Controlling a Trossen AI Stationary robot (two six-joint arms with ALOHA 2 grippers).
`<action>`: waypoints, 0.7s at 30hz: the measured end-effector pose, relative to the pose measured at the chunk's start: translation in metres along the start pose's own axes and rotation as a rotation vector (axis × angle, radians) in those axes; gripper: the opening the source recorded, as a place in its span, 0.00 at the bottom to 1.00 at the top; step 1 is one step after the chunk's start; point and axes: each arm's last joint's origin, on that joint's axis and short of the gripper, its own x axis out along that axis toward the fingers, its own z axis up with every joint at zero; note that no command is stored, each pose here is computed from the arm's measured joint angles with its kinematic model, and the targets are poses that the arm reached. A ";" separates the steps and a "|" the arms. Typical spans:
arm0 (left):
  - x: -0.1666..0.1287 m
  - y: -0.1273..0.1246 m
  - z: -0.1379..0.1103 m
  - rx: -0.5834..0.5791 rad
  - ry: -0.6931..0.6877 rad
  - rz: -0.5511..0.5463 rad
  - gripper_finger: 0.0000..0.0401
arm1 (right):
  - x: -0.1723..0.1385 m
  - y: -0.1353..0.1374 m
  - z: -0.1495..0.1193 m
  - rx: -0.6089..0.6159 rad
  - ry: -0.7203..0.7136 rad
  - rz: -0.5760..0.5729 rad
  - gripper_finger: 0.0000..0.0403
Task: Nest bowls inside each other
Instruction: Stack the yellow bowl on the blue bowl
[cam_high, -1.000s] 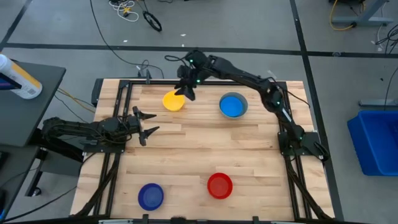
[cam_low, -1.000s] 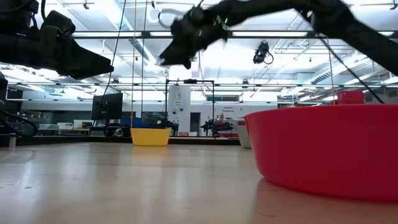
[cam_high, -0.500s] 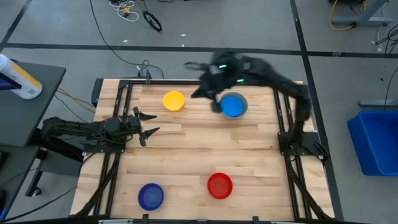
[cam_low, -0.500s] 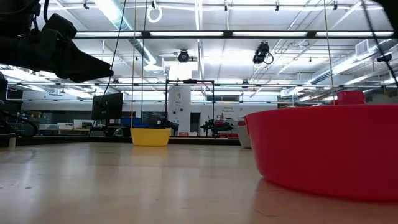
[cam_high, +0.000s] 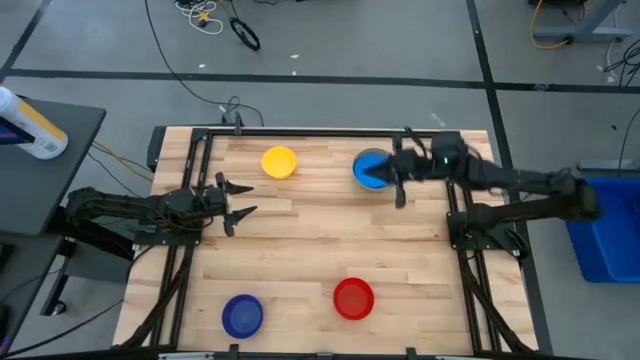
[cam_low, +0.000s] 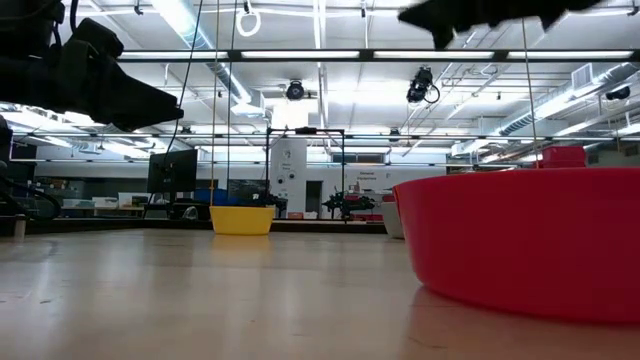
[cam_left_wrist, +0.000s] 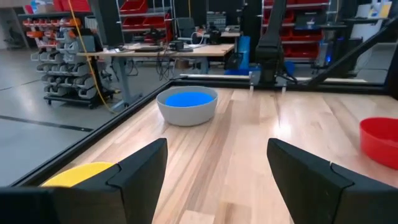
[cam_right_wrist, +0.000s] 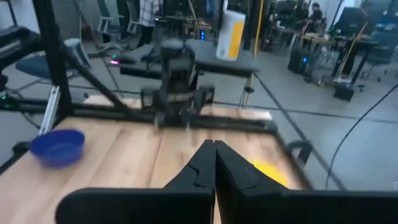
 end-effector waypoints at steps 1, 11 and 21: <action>0.000 0.000 0.000 -0.002 0.001 0.000 0.71 | -0.004 0.003 -0.016 0.017 0.010 0.001 0.00; 0.001 0.000 -0.003 -0.036 0.030 0.001 0.71 | -0.056 0.028 -0.124 0.097 -0.042 -0.151 0.00; 0.004 -0.001 -0.008 -0.066 0.078 0.039 0.71 | -0.081 0.038 -0.155 0.067 -0.024 -0.159 0.00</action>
